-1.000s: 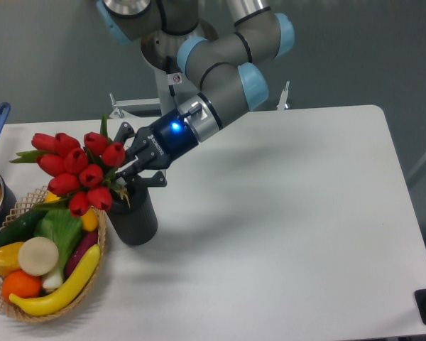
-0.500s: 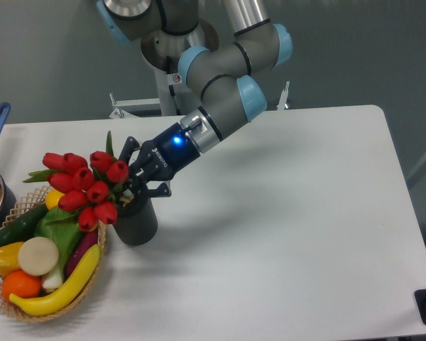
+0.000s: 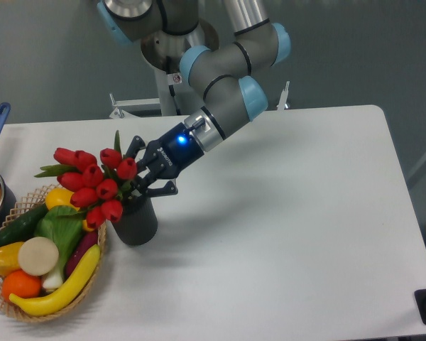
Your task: Insert the flowers into the vase
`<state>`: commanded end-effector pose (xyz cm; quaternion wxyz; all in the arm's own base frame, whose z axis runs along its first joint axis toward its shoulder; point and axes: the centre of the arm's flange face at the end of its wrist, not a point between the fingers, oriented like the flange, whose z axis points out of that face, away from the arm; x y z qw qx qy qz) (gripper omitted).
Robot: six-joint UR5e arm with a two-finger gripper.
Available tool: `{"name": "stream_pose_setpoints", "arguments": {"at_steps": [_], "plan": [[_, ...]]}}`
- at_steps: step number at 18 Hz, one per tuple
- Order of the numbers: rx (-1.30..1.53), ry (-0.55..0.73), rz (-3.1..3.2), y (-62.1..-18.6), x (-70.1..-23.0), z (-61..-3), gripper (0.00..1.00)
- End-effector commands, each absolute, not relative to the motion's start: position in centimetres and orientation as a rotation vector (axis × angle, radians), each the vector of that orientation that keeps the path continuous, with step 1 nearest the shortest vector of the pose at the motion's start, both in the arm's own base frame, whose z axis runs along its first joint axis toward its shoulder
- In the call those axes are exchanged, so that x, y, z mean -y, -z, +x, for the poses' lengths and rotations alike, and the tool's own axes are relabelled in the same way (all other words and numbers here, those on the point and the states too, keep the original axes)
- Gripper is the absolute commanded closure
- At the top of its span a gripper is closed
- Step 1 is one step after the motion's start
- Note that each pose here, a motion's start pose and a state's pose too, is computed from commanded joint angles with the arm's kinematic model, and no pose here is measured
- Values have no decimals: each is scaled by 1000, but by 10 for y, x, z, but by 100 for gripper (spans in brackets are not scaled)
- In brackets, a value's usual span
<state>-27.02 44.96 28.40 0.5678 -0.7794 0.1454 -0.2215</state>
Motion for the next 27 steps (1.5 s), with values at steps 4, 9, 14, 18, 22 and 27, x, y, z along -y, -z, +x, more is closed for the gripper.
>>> {"name": "stream_pose_setpoints", "arguments": {"at_steps": [4,9,14,18,22,27], "plan": [[-315,512,-1833,-283,-438,-272,0],[-282,463,-1828,-293,-419,-283,0],[-249,370,-1817,-317,-394,-304,0],[-216,262,-1817,-342,-366,-326,0],[-158,125,-1821,-368,-329,-371,0],[-161,-31,-2008,-388,-320,-402,0]]}}
